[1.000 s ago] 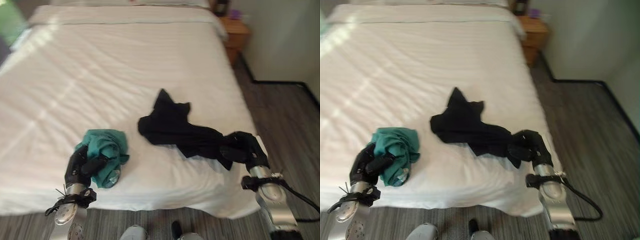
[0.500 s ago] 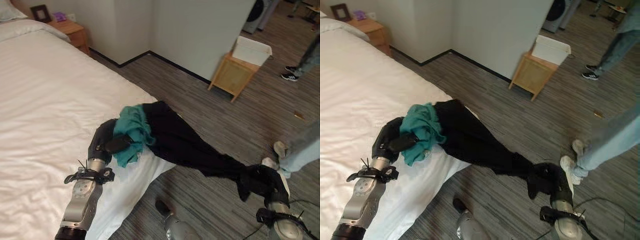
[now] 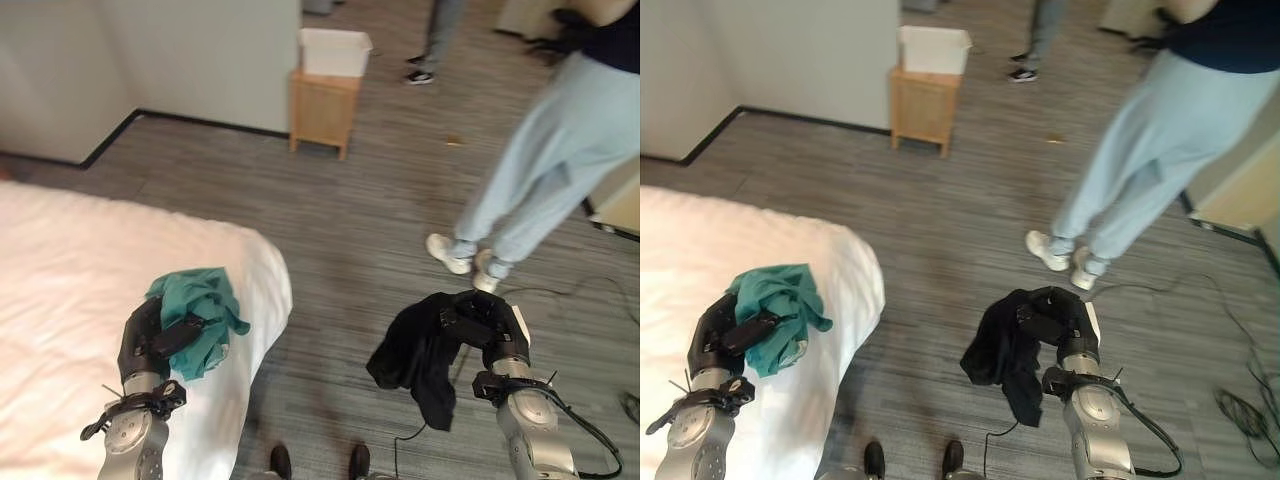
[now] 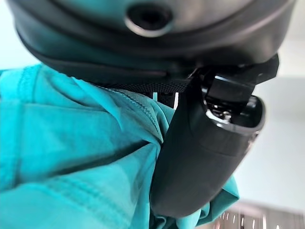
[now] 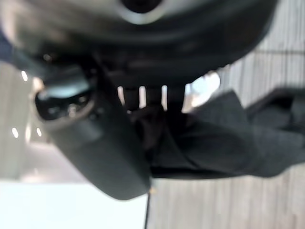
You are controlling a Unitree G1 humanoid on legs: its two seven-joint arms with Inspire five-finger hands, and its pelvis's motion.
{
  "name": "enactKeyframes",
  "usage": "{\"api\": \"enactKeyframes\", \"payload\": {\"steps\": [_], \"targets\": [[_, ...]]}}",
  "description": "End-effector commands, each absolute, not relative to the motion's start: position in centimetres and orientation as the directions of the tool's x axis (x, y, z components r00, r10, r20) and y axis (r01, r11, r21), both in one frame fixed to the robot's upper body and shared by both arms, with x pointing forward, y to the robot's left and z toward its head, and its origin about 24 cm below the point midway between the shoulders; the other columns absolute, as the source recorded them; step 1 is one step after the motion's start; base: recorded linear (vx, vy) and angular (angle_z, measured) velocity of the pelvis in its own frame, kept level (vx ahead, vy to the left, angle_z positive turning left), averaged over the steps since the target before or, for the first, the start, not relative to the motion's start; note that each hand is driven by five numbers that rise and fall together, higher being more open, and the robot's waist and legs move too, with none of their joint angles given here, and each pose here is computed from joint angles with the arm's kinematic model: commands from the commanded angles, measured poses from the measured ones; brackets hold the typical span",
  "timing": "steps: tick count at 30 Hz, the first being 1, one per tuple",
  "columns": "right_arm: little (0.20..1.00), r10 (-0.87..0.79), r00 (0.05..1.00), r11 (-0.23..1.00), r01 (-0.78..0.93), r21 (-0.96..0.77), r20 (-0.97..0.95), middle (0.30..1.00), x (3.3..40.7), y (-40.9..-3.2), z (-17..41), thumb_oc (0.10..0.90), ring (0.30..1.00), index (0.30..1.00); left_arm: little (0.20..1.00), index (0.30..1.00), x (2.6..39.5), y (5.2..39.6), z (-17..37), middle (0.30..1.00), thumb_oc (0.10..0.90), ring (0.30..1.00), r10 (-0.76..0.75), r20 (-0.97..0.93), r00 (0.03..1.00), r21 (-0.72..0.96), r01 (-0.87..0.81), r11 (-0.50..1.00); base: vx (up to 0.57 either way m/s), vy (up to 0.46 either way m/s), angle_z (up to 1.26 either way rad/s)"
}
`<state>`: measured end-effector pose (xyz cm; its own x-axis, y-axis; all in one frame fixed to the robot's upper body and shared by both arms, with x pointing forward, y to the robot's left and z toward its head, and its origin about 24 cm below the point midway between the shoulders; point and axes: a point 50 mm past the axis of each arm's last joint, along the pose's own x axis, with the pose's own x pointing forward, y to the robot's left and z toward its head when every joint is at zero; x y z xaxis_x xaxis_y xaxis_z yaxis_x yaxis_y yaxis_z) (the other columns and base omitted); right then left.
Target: Pick up bed clothes into laundry basket.
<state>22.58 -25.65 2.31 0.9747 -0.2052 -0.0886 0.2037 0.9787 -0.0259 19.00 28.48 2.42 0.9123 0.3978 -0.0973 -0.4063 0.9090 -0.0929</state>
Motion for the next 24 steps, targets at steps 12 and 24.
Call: {"api": "enactKeyframes", "payload": {"steps": [12,24], "targets": [[0.300,-0.137,0.971,0.990,0.142,-0.010,0.194,0.300,24.4,-26.5,8.3,0.400,0.300,0.300,0.300,0.300,21.9,27.1,7.7,0.300,0.400,0.300,0.306,0.198,0.931,-0.144,-0.281,0.949,-0.01,-0.077,-0.49],[0.300,-0.126,0.972,0.971,0.162,0.175,-0.198,0.300,23.4,-23.4,-0.4,0.400,0.300,0.300,0.300,0.300,22.6,26.6,3.2,0.300,0.400,0.300,0.213,-0.051,0.976,0.130,-0.205,0.970,0.05,0.004,0.09]]}}
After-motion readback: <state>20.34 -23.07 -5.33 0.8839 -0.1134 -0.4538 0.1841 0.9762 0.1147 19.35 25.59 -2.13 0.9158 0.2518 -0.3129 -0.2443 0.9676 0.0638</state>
